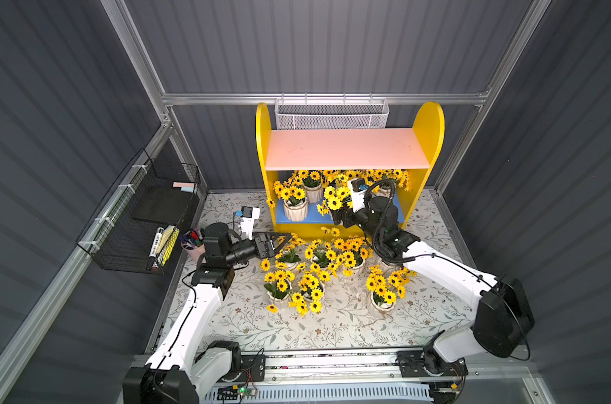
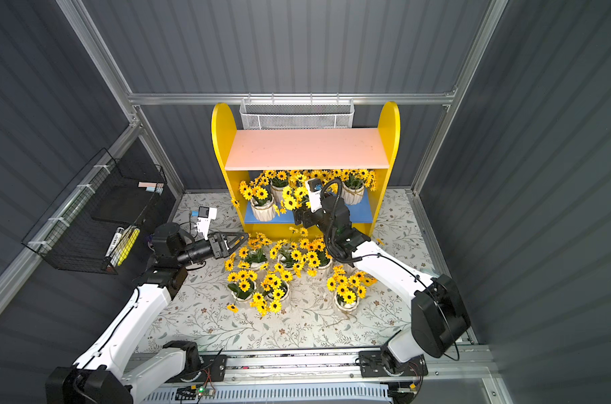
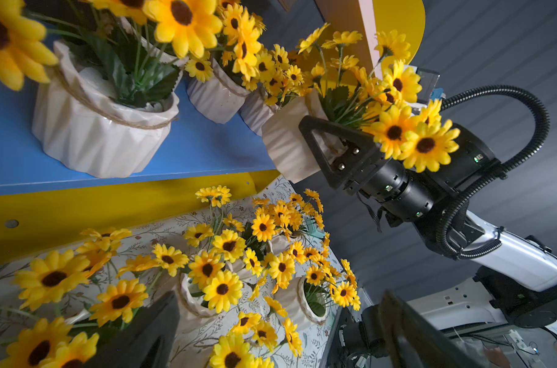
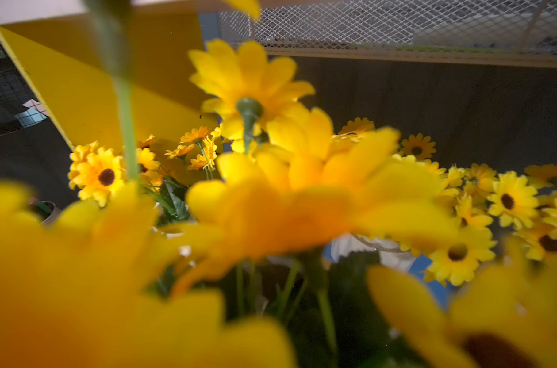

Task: Take the sunflower pots off the shelves
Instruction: Pick up the sunflower pot from the shelf.

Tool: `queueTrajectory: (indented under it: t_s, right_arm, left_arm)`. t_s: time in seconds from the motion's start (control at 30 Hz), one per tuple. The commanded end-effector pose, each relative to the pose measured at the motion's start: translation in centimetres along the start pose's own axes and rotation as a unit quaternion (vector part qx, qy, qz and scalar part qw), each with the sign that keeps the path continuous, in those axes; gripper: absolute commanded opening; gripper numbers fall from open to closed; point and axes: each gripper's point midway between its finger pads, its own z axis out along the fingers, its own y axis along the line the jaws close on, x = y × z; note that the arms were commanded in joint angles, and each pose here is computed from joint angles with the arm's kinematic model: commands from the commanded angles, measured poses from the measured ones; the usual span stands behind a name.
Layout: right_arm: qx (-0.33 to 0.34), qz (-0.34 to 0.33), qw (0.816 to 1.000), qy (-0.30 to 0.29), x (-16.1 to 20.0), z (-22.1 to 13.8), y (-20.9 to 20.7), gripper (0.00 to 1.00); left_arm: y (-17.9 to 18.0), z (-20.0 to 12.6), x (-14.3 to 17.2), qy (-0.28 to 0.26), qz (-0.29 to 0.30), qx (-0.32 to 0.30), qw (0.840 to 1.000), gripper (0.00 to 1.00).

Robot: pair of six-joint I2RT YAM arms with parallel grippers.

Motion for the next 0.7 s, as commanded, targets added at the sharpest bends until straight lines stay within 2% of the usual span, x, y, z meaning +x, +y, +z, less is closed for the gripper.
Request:
queueTrajectory:
  t_s: [0.0,0.2,0.3,0.53,0.67]
  right_arm:
    - [-0.032,-0.01,0.999,-0.039,-2.8,-2.6,1.8,0.0]
    - [-0.035,-0.059,0.996,-0.049,-3.5,-7.0,4.6,0.0]
    - [-0.035,-0.066,0.996,-0.055,-4.1,-10.3,5.5,0.0]
    - [-0.05,-0.056,0.996,-0.037,-0.2,-16.3,6.8,0.0]
    - [-0.107,-0.044,0.993,-0.017,3.8,-18.7,9.6,0.0]
  left_arm:
    - [-1.9,0.2,-0.7,0.002,0.029,0.022,0.999,0.99]
    - [-3.0,0.9,1.6,0.032,0.036,0.028,0.998,0.99]
    - [-3.1,0.8,2.9,0.037,0.036,0.024,0.998,0.99]
    - [-2.6,0.0,4.8,0.027,0.024,0.01,0.999,1.0]
    - [-2.4,-0.1,5.9,0.03,0.013,0.011,0.999,0.99]
